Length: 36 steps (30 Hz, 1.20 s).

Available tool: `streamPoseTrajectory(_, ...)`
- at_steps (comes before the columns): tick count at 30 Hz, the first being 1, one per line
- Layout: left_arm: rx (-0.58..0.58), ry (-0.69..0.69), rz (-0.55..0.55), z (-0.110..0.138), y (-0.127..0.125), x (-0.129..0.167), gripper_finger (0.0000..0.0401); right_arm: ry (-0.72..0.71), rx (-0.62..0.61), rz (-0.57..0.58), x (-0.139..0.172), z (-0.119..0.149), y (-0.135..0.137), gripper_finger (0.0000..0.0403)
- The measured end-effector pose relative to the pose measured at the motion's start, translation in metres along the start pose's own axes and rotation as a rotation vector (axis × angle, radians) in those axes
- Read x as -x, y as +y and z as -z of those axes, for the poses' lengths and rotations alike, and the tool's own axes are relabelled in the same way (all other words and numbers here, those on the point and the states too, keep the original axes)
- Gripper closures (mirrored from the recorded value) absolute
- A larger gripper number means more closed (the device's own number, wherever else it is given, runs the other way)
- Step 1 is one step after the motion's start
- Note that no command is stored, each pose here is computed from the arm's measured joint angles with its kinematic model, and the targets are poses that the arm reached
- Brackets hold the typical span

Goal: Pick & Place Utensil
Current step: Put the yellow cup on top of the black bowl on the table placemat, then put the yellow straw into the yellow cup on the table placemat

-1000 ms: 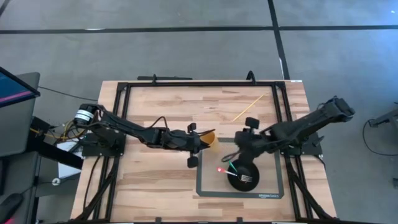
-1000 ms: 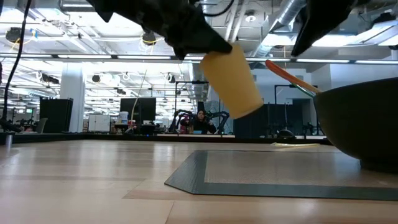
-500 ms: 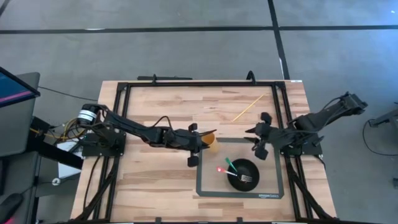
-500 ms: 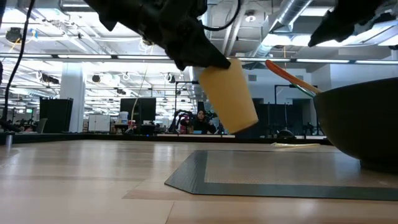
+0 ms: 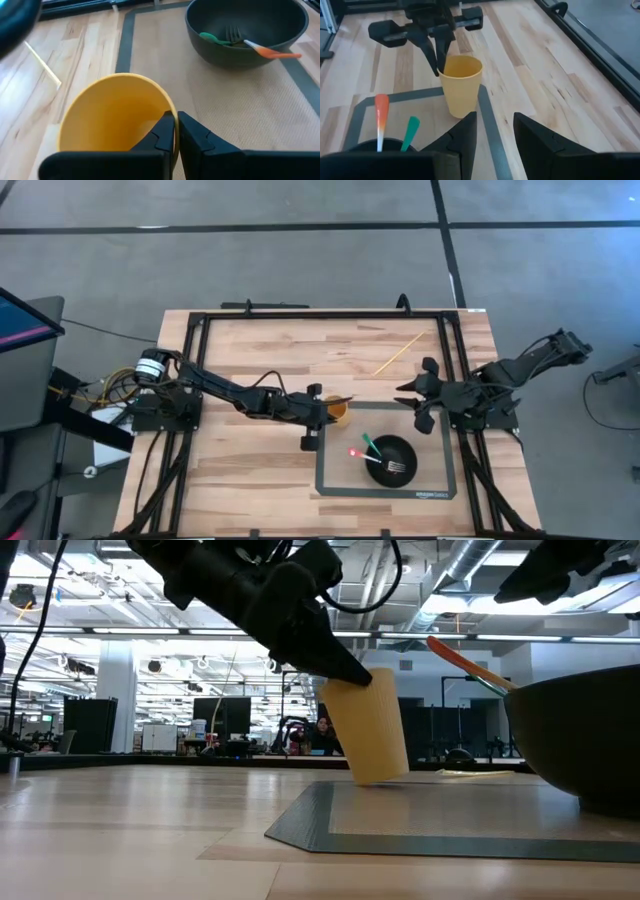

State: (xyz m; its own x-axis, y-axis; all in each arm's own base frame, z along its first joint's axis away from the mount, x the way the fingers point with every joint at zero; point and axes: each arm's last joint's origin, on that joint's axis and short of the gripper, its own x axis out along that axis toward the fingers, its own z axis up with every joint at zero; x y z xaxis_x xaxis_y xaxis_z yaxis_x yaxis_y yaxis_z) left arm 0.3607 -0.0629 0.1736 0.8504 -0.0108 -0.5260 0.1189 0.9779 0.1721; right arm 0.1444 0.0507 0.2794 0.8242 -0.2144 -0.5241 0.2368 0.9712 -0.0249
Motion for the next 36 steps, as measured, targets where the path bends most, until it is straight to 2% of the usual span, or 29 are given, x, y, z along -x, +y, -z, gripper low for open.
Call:
streamPoseTrajectory(6,-0.046,0.004,0.002,0.000,0.000,0.000,0.0381,0.023,0.016,0.009,-0.006,0.001,0.003,0.0281)
streamPoseTrajectory(25,-0.117,0.009,-0.002,0.002,0.000,0.000,0.0314,0.054,0.031,0.031,-0.015,0.002,0.007,0.0281)
streamPoseTrajectory(36,-0.127,-0.115,-0.025,-0.010,0.002,0.001,0.0270,0.033,0.016,0.023,-0.015,0.000,0.008,0.0281)
